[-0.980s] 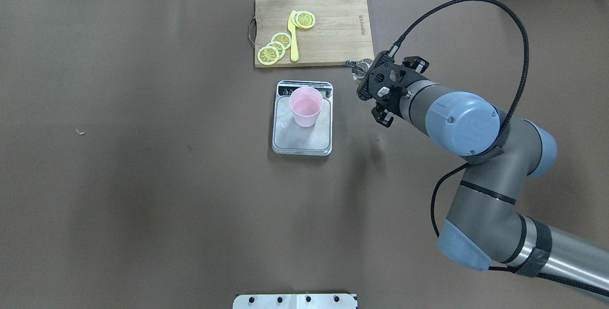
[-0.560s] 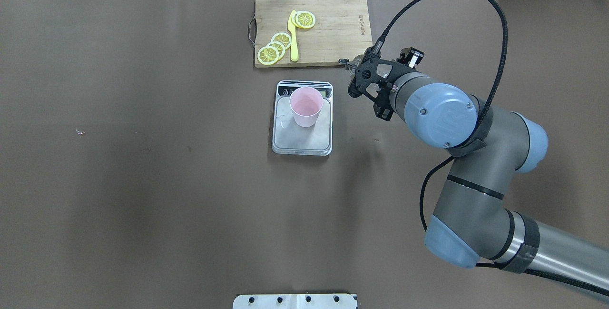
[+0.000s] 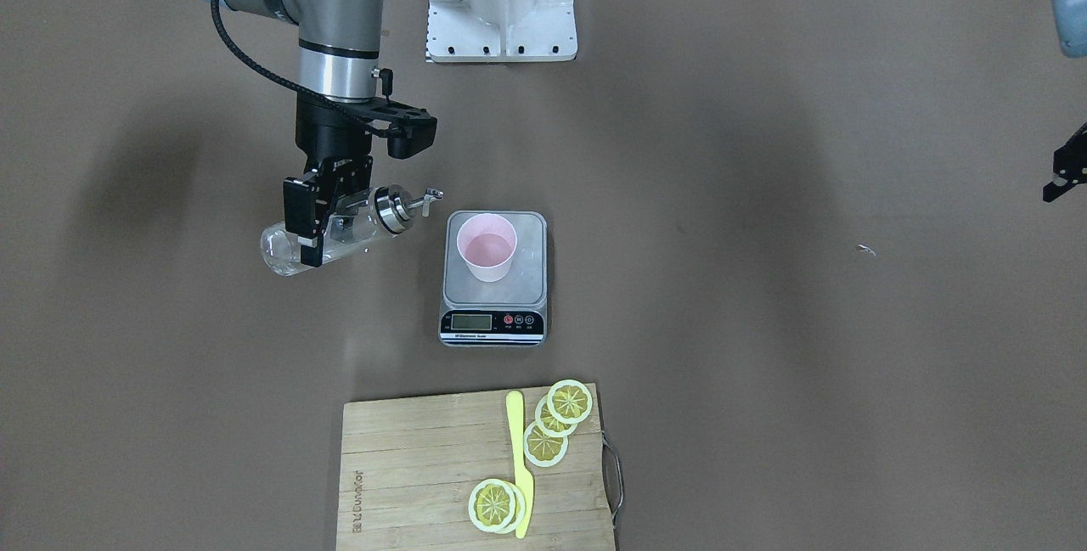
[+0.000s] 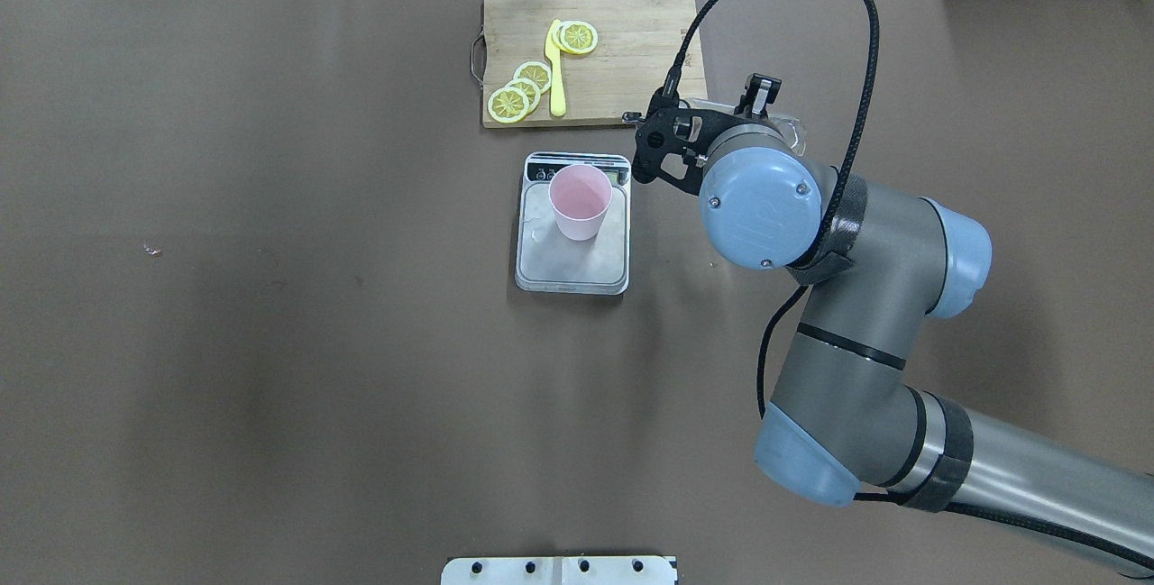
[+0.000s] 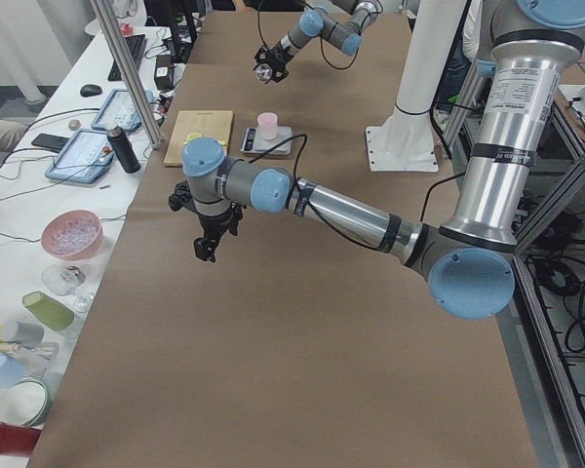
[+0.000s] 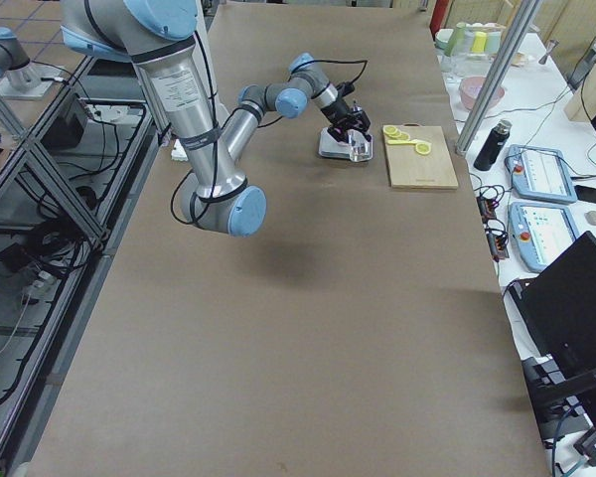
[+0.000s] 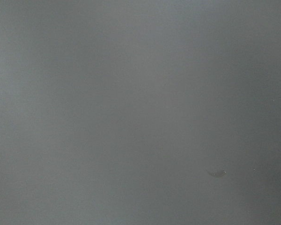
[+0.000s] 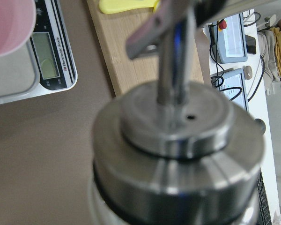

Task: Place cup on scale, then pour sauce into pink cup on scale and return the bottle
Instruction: 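Lift the sauce bottle with the right gripper toward the pink cup, then tilt the sauce bottle with the right gripper to pour into the cup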

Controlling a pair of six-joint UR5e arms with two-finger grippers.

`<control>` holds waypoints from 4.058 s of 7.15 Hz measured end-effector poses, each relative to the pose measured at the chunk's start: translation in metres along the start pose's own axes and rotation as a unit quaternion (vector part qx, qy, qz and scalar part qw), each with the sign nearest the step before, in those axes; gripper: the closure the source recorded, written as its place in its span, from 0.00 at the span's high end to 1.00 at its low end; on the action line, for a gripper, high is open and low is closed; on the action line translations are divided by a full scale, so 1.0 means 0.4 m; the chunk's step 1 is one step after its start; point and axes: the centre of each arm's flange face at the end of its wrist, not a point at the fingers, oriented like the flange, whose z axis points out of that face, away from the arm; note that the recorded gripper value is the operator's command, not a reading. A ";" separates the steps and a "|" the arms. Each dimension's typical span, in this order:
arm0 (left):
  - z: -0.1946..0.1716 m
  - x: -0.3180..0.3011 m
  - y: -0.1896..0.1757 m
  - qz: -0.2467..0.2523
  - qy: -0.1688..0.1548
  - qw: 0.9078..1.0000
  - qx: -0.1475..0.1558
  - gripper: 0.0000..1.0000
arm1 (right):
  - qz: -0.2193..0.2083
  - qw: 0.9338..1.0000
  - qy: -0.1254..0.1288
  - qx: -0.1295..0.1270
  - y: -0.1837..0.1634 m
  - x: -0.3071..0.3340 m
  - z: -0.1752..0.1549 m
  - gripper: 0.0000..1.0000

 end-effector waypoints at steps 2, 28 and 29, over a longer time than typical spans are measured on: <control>0.002 -0.008 0.003 -0.003 0.000 1.000 -0.001 0.97 | -0.010 1.000 0.008 -0.009 -0.005 -0.026 0.018 0.25; 0.006 -0.044 0.014 -0.017 -0.001 1.000 -0.004 0.97 | -0.181 0.970 0.101 -0.129 -0.127 -0.112 0.094 0.22; 0.006 -0.044 0.015 -0.017 -0.001 1.000 -0.004 0.97 | -0.183 0.969 0.103 -0.129 -0.135 -0.114 0.096 0.22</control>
